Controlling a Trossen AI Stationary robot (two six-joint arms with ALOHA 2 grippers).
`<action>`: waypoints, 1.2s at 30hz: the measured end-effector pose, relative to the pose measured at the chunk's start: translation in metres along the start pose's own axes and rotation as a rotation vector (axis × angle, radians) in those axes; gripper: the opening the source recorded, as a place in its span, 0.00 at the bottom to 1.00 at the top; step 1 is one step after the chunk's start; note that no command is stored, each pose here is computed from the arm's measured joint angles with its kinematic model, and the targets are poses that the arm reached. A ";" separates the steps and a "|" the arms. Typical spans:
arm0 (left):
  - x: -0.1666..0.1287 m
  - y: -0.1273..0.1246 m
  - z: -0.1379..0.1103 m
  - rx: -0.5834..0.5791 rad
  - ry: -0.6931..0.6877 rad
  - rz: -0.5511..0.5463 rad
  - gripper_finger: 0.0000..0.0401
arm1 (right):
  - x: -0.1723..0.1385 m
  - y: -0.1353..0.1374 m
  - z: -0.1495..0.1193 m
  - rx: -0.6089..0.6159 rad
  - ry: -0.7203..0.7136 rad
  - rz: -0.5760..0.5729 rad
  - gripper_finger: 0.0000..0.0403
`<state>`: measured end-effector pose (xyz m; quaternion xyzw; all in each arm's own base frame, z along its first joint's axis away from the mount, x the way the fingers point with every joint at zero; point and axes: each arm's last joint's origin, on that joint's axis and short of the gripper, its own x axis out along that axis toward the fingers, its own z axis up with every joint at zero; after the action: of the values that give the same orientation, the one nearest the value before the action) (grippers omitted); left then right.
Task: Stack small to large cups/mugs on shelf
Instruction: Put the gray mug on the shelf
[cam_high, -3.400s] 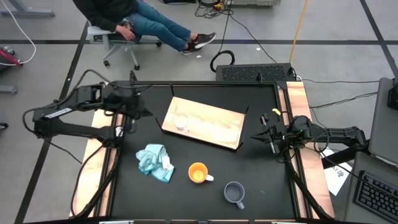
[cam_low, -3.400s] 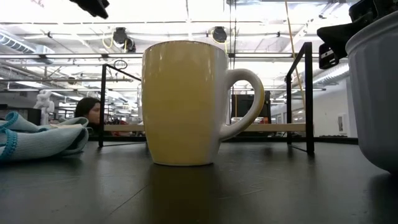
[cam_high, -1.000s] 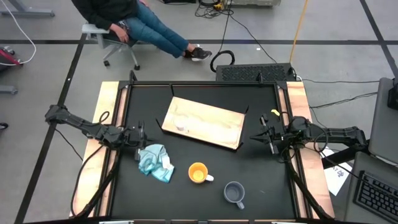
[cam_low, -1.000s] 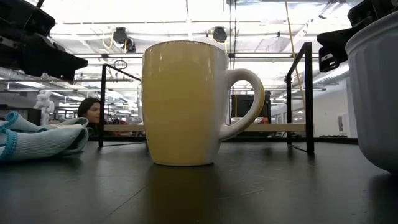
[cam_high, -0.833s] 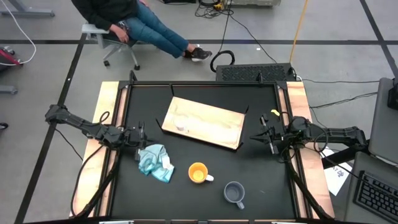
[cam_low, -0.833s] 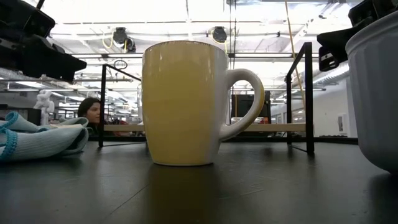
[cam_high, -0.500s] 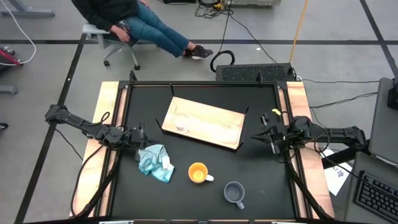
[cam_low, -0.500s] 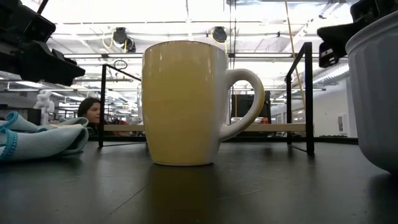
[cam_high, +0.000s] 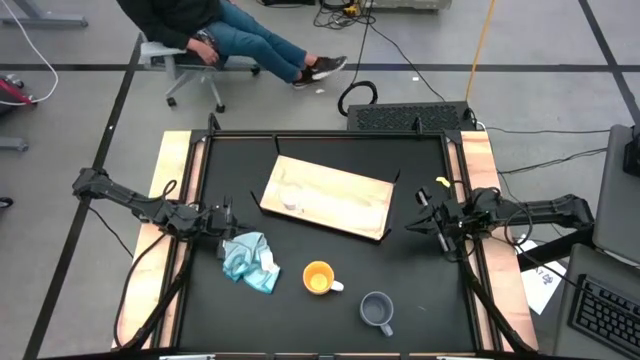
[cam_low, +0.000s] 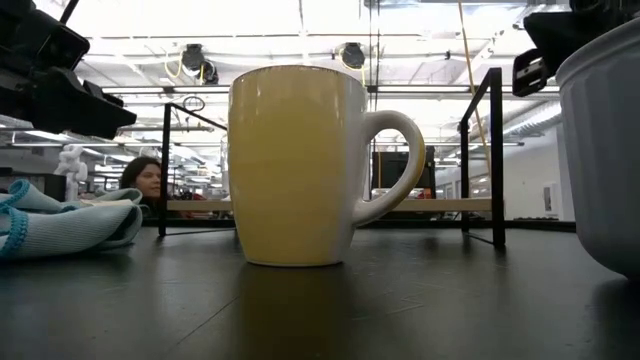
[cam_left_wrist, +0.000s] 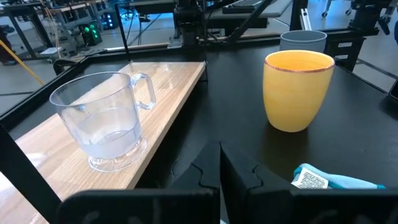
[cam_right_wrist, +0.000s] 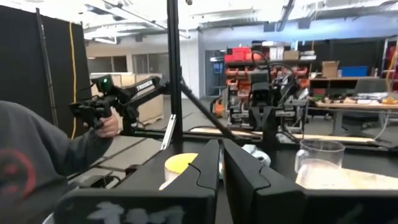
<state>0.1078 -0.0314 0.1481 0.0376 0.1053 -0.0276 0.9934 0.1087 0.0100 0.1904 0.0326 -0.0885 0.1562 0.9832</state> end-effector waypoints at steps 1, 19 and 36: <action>0.000 0.000 0.000 0.000 0.000 0.000 0.01 | 0.001 0.000 0.000 0.001 0.000 0.005 0.04; 0.000 0.000 0.000 0.023 0.004 0.005 0.01 | 0.033 0.011 0.009 0.018 0.031 0.138 0.04; 0.000 0.000 0.000 0.022 0.004 0.008 0.01 | 0.110 0.029 0.040 0.024 0.278 0.252 0.27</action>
<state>0.1077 -0.0311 0.1479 0.0489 0.1068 -0.0248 0.9928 0.1962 0.0669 0.2515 0.0110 0.0465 0.2821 0.9582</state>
